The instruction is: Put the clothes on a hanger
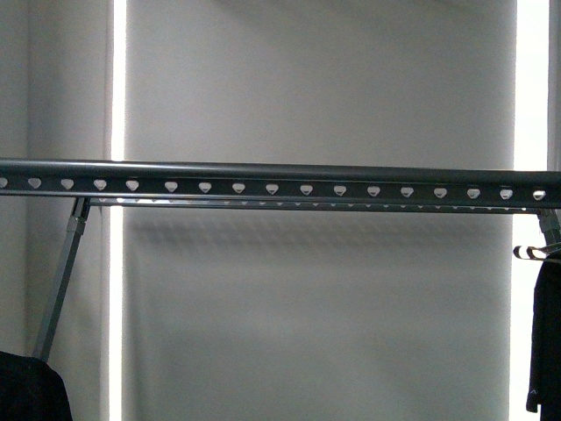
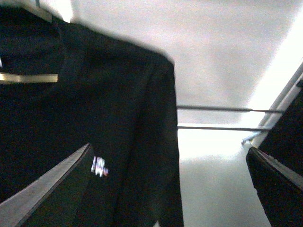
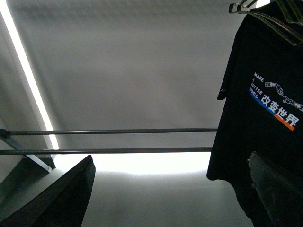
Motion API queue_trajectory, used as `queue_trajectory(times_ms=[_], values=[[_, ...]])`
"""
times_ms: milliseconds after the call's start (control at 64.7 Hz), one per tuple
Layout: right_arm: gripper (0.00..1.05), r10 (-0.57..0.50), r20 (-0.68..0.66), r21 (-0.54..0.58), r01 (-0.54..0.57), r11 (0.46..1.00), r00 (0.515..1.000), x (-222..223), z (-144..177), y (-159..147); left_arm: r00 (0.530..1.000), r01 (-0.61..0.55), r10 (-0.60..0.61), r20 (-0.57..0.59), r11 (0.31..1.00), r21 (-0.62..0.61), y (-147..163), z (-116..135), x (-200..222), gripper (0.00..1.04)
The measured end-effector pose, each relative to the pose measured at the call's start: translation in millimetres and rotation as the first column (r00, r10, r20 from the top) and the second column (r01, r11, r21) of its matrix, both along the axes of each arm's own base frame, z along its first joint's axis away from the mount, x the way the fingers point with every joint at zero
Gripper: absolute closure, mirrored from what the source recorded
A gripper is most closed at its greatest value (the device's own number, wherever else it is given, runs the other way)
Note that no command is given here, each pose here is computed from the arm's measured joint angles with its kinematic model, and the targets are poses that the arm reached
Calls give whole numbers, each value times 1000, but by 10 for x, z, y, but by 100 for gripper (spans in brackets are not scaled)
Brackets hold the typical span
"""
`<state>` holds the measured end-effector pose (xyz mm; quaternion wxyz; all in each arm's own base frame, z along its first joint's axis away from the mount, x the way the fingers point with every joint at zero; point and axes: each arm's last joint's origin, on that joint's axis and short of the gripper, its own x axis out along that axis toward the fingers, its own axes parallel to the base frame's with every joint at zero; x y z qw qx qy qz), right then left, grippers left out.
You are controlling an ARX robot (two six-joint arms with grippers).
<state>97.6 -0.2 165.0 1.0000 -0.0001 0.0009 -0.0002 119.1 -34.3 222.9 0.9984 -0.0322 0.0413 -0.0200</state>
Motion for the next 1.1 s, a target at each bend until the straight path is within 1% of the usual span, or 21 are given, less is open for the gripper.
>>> queue_trajectory(times_ms=[15, 77, 124, 139, 201, 232, 294, 340, 402, 494, 556, 742, 834, 958, 1097], values=[[7, 0, 0, 0, 0, 1000, 1000, 0, 0, 0, 1000, -25, 25, 16, 1000, 0, -40, 94, 37, 7], [7, 0, 0, 0, 0, 1000, 1000, 0, 0, 0, 996, -80, 80, 47, 997, -13, -123, 323, 157, 7], [7, 1, 0, 0, -1, 1000, 1000, 0, 0, 0, 990, -134, 134, 43, 991, -22, -167, 480, 281, 7], [7, 0, 0, 0, 0, 1000, 1000, 0, 0, 0, 983, -177, 179, 37, 984, -30, -178, 549, 350, 7], [7, -1, 0, 0, 1, 1000, 1000, 0, 0, 0, 963, -266, 267, 22, 963, -49, -207, 702, 546, 7], [7, -1, 0, 0, 1, 1000, 1000, 0, 0, 0, 948, -318, 319, 2, 946, -55, -215, 777, 674, 7], [7, -1, 0, 0, 1, 1000, 1000, 0, 0, 0, 912, -407, 403, -76, 911, -60, -227, 881, 937, 7], [7, -1, 0, 0, 1, 1000, 1000, 0, 0, 0, 865, -490, 476, -159, 870, -61, -238, 929, 1182, 7], [7, -1, 0, 0, 1, 1000, 1000, 0, 0, 0, 816, -560, 536, -219, 826, -64, -262, 951, 1384, 7], [7, -1, 0, 0, 1, 1000, 1000, 0, 0, 0, 757, -633, 594, -271, 770, -81, -312, 982, 1596, 7], [7, -1, 0, 0, 1, 1000, 1000, 0, 0, 0, 722, -678, 633, -280, 729, -100, -353, 1004, 1690, 7], [7, -1, 0, 0, 1, 1000, 1000, 0, 0, 0, 654, -750, 693, -302, 646, -143, -401, 1002, 1813, 7], [7, -1, 0, 0, 1, 1000, 1000, 0, 0, 0, 611, -785, 715, -338, 604, -141, -380, 936, 1844, 7], [7, -1, 0, 0, 1, 1000, 1000, 0, 0, 0, 567, -816, 734, -374, 561, -138, -367, 856, 1870, 7], [7, -1, 0, 0, 1, 1000, 1000, 0, 0, 0, 550, -830, 742, -382, 537, -152, -377, 793, 1911, 7]])
